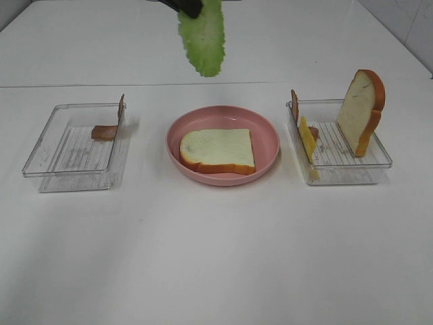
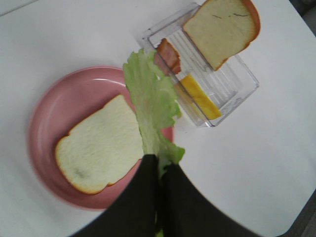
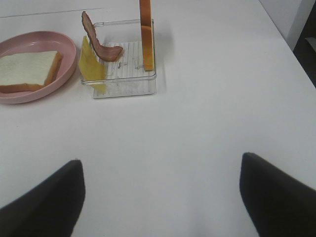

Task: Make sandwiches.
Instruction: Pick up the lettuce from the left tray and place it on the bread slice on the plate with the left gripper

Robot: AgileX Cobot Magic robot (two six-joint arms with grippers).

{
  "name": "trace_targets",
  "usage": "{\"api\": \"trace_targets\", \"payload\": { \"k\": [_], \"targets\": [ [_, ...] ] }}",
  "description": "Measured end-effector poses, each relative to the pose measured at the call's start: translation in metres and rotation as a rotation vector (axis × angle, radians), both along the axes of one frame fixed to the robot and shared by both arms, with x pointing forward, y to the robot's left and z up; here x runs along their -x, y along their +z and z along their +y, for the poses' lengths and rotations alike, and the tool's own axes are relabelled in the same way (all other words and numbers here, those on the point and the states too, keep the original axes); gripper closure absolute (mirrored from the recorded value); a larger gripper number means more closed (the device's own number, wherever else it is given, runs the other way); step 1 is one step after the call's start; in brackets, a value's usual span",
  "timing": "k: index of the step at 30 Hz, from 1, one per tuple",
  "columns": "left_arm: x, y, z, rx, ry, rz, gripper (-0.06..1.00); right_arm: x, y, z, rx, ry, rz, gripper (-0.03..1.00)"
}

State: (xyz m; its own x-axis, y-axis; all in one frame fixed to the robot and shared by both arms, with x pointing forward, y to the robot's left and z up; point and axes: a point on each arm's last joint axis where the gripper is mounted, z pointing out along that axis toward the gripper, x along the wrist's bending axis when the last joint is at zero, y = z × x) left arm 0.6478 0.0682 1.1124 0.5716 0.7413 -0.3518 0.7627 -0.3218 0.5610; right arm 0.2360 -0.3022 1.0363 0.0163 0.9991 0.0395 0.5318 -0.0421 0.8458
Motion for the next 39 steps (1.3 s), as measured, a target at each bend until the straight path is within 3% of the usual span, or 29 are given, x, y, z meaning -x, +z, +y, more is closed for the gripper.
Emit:
{"api": "trace_targets", "payload": {
  "k": [8,17,27,32,38,39],
  "targets": [
    [-0.001,-0.047,-0.047,0.074,-0.054,0.109,0.94,0.000,0.000,0.000,0.000,0.000,0.000,0.17],
    [-0.008,-0.087,-0.066,0.088,-0.029,0.182,0.94,0.000,0.000,0.000,0.000,0.000,0.000,0.17],
    [-0.020,-0.141,-0.073,0.062,0.022,0.272,0.94,0.000,0.000,0.000,0.000,0.000,0.000,0.17],
    [-0.022,-0.154,-0.074,0.050,0.029,0.287,0.94,0.000,0.000,0.000,0.000,0.000,0.000,0.17],
    [-0.027,-0.166,-0.069,-0.033,0.031,0.238,0.94,0.000,0.000,0.000,0.000,0.000,0.000,0.17],
    [-0.028,-0.168,-0.066,-0.075,0.027,0.215,0.94,0.000,0.000,0.000,0.000,0.000,0.000,0.17]
  ]
}}
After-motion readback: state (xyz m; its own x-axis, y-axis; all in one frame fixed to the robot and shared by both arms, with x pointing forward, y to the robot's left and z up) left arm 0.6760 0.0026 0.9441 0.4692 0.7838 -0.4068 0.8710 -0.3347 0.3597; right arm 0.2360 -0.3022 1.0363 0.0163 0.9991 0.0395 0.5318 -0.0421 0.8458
